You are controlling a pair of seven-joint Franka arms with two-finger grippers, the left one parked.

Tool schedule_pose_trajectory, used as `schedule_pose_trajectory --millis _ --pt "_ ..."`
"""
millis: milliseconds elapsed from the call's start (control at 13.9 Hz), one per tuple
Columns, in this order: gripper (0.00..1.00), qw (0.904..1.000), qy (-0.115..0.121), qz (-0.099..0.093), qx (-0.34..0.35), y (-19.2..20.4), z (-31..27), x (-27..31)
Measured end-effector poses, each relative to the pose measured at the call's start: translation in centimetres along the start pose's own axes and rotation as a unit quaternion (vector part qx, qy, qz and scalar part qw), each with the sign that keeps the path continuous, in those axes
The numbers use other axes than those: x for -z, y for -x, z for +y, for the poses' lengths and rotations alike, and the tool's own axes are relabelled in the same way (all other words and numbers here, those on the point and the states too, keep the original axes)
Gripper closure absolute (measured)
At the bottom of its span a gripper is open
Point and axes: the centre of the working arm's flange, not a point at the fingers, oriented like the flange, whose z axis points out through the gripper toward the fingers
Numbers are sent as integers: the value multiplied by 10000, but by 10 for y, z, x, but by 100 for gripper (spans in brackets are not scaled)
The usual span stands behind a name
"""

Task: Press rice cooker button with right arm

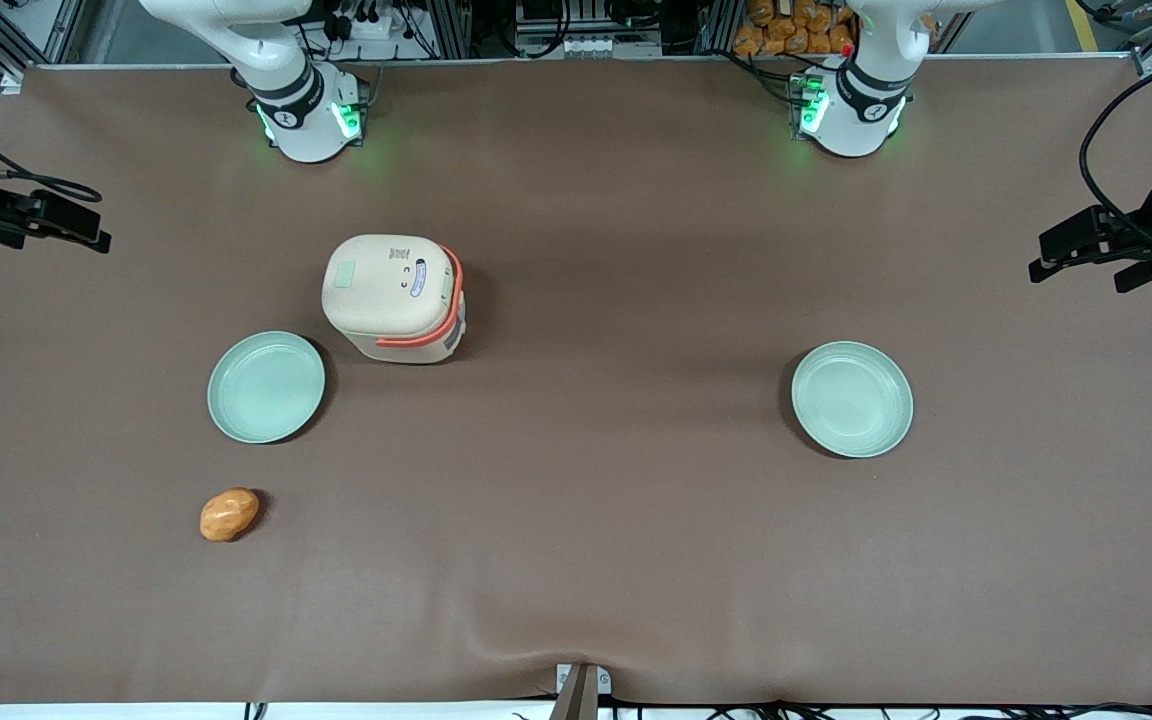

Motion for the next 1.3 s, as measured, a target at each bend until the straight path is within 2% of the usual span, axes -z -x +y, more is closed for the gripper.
schedule_pose_trajectory --millis 866,1299 --pt "0 10000 -4 85 16 2 0 8" --pt "0 9999 -18 -59 143 5 -6 6"
